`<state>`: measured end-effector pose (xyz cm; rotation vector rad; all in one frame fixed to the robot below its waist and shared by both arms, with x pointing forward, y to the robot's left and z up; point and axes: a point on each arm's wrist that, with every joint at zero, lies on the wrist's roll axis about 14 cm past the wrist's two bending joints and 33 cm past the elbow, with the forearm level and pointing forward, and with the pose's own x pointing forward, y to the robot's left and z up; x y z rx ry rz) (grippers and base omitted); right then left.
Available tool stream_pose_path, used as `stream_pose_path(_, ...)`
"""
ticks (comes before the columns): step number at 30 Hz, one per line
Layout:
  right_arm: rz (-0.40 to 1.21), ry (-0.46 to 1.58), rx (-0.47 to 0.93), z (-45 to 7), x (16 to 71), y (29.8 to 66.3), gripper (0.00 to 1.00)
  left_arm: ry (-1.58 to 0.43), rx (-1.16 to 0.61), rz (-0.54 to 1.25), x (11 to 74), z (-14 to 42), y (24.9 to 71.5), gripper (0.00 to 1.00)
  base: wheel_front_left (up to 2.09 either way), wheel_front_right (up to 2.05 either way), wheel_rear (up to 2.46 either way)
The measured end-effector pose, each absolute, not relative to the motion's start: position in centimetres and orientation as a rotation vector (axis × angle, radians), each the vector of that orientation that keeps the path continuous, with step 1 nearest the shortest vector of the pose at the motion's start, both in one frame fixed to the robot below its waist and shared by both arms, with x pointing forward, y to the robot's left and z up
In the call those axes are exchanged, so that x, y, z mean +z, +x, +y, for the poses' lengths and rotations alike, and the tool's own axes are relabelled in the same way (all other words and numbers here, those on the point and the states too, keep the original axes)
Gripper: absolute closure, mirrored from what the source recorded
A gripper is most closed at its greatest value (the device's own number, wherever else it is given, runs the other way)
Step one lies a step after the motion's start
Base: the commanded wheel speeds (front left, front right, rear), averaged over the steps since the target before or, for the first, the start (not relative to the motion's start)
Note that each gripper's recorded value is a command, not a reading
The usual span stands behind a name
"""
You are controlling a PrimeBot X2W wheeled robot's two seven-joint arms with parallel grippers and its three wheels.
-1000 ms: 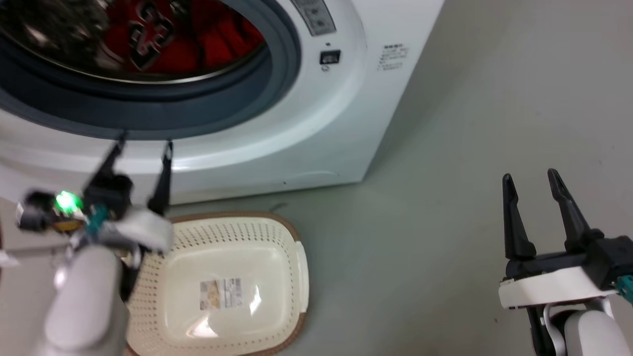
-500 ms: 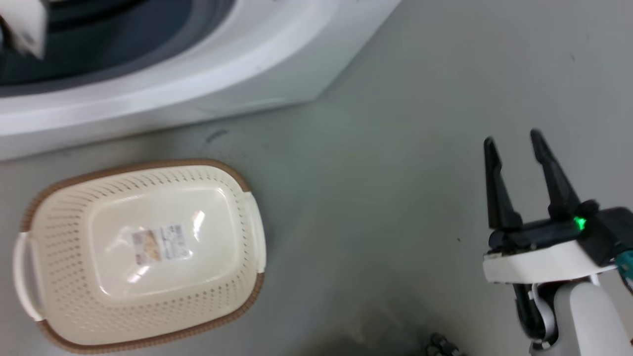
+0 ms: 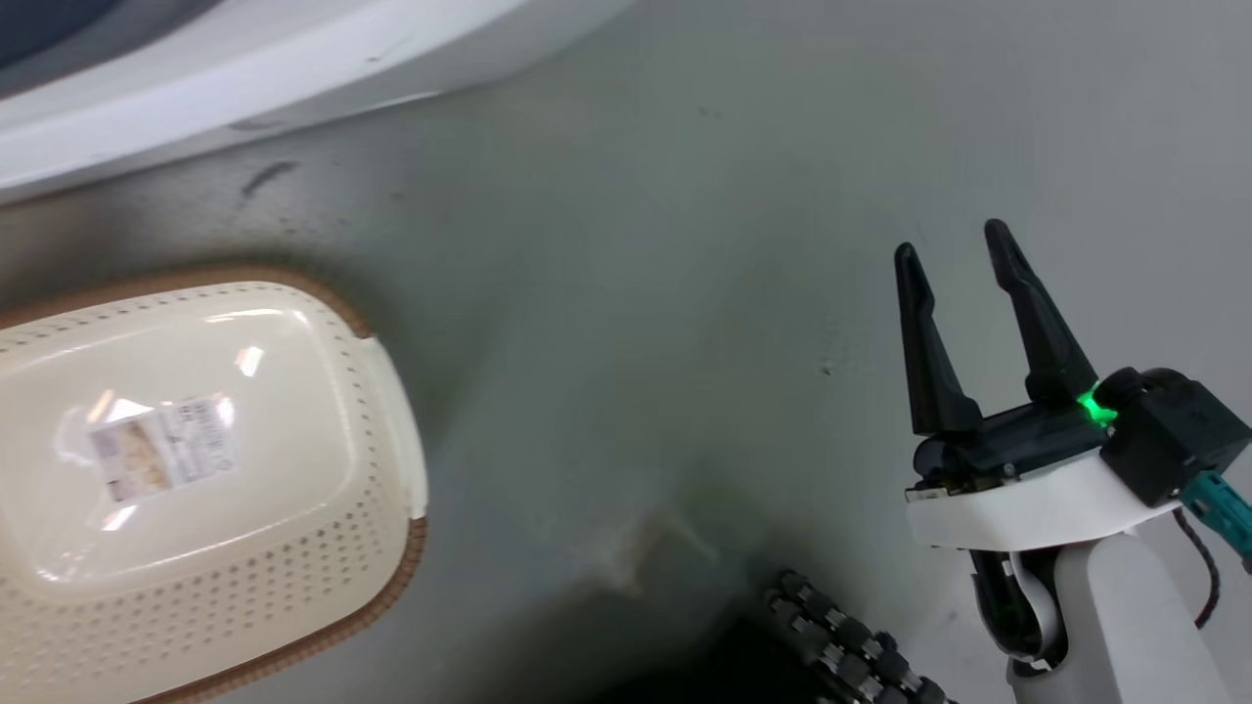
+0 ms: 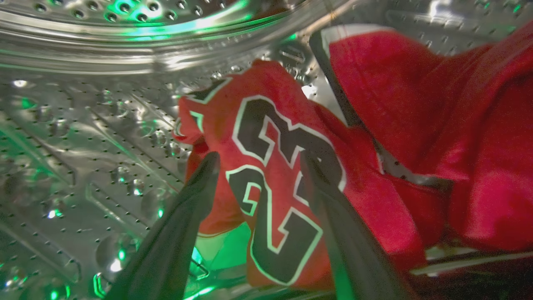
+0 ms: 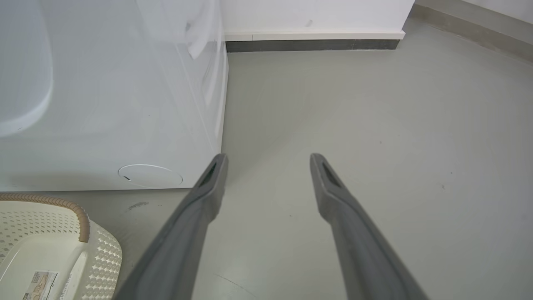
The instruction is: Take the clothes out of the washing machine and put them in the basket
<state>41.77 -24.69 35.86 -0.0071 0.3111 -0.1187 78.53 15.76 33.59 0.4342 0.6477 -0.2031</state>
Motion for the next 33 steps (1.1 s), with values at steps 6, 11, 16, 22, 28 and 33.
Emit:
stream_pose_path(6,0.357,-0.019,-0.135,-25.2,34.7,41.1,0.00,0.462,-0.209,0.764,30.1,15.5,78.7,0.00,0.00,0.00,0.00)
stream_pose_path(11,0.358,-0.021,-0.133,-25.0,34.6,41.1,0.00,0.458,-0.201,0.845,28.8,16.3,78.2,0.00,0.00,0.00,0.00)
stream_pose_path(16,0.357,-0.027,-0.149,-25.6,34.6,41.0,0.00,0.446,-0.211,0.900,27.7,16.5,77.5,0.00,0.00,0.00,0.00)
stream_pose_path(22,0.348,-0.032,-0.154,-25.9,34.7,41.3,0.00,0.432,-0.238,0.905,27.3,16.0,77.3,1.00,0.00,0.00,0.00)
stream_pose_path(28,0.329,-0.042,-0.133,-25.5,35.0,42.1,0.00,0.417,-0.256,0.804,28.5,15.5,78.5,1.00,0.00,0.00,0.00)
stream_pose_path(33,0.281,-0.065,-0.135,-26.0,36.6,42.9,0.00,0.387,-0.267,0.686,30.5,14.7,79.3,1.00,0.00,0.00,0.00)
